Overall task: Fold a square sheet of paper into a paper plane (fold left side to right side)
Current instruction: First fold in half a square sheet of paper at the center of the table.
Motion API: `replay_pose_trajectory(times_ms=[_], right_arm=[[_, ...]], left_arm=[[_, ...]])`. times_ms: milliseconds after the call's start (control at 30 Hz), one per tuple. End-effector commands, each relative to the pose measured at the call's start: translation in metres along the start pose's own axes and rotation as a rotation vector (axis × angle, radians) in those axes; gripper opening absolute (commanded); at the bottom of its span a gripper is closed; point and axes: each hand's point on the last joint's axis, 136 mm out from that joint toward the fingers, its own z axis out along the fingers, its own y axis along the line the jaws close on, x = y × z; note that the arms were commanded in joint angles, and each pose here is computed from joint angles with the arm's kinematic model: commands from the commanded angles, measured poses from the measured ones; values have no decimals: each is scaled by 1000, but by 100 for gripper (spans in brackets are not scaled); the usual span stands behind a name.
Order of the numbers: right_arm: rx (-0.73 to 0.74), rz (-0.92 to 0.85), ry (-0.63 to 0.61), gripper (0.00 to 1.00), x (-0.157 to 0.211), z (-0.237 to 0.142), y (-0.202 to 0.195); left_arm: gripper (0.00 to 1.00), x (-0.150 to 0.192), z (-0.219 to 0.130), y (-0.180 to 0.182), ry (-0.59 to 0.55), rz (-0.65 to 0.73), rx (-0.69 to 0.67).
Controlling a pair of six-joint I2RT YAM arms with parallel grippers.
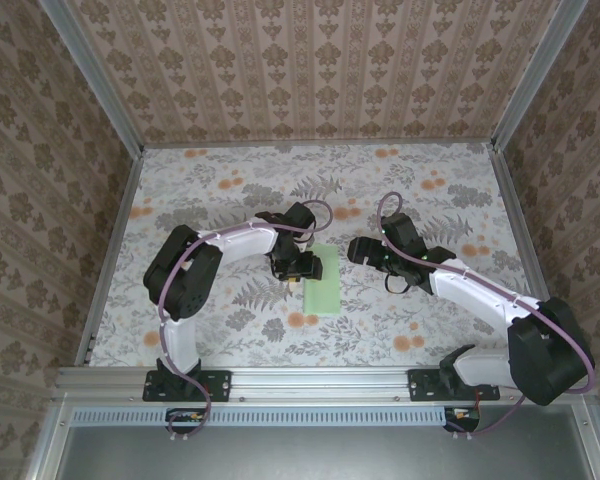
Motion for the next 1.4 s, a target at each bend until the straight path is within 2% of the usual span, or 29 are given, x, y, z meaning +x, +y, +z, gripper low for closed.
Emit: replay_pose_trajectory(times_ms=[0,333,633,733,1000,1100,1200,1367], right_arm=[[-2,9,-15,90,-2,-3,-2],[-52,3,26,89,3,6,9],[-109,9,79,83,10,17,20],[-144,19,111,75,14,23,27],[-201,41,239,32,37,51,45],[-205,40,276,21,44,58,48],[-213,40,302,16,50,63,52],[-186,37,340,14,59,71,51]], left_arm=[[55,16,44,6,75,12,-13],[55,18,44,7,82,21,-20],[55,20,44,8,91,31,-25],[55,19,44,8,90,32,-26],[55,20,44,8,89,31,-29],[55,20,44,8,88,30,-31],[55,20,44,9,89,29,-33],[55,20,44,9,89,29,-33]])
